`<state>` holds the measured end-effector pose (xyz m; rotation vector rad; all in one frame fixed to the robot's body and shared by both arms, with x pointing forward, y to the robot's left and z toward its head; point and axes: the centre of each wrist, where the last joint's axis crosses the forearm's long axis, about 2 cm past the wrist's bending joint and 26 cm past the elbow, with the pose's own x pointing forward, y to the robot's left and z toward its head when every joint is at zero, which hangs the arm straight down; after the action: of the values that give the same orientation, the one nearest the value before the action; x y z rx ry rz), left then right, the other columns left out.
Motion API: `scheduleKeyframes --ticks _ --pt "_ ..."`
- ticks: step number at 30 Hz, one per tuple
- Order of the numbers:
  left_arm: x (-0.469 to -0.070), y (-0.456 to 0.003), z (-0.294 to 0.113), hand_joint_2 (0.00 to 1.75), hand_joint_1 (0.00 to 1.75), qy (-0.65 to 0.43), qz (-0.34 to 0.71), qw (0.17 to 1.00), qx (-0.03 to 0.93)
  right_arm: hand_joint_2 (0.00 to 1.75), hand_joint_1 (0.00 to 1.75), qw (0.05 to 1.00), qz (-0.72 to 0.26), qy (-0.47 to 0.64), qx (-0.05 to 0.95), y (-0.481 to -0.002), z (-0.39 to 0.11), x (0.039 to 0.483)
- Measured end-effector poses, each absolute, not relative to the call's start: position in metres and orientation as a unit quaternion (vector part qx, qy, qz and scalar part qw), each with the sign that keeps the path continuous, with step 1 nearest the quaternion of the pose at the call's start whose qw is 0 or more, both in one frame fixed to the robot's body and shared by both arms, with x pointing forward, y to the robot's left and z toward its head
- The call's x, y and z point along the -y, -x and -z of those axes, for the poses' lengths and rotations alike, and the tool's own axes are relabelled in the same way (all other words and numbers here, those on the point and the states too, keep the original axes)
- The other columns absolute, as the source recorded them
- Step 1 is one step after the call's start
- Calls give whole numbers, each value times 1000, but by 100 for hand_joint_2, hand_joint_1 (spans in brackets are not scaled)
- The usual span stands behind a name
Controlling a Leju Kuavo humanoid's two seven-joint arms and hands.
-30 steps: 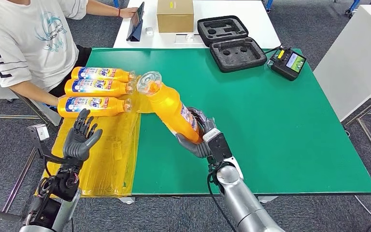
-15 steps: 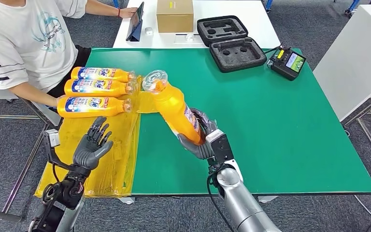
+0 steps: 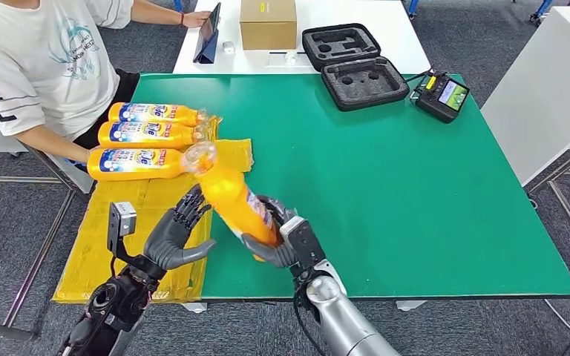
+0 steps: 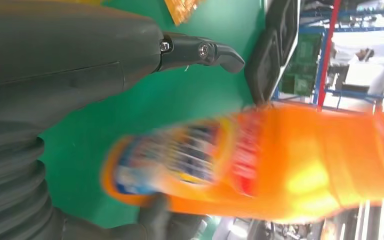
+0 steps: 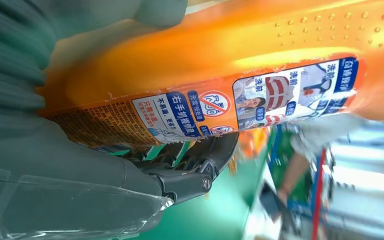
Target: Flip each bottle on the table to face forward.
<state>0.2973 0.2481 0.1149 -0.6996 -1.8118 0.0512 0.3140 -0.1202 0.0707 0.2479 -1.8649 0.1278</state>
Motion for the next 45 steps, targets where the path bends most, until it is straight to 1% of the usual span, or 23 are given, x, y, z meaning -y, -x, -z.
scheduleKeyframes --ticks 4,10,15,18,25,40,41,44,45 --pt "-238 -299 -120 175 0 310 -9 559 769 175 175 602 -70 -129 785 -305 -66 102" --pt "-232 -299 -122 175 0 319 -2 557 767 175 175 613 -85 -141 773 -298 -62 90" --pt "-232 -300 -123 175 0 304 -22 563 768 175 175 603 -137 -116 778 -293 -61 79" --pt "-233 -301 -124 175 0 305 -37 568 763 175 175 601 -151 -117 776 -290 -62 73" --pt "-233 -301 -123 175 0 313 -50 570 758 175 175 600 -171 -121 772 -289 -61 68" --pt "-233 -301 -123 175 0 313 -60 578 751 175 175 608 -180 -111 765 -288 -58 69" --pt "-234 -301 -123 175 12 310 -61 582 750 175 175 609 -181 -108 764 -288 -58 69" --pt "-233 -301 -121 175 143 307 -66 593 741 175 175 613 -182 -103 762 -287 -57 69" --pt "-233 -301 -120 175 175 307 -68 596 739 175 175 614 -182 -102 761 -287 -56 69"
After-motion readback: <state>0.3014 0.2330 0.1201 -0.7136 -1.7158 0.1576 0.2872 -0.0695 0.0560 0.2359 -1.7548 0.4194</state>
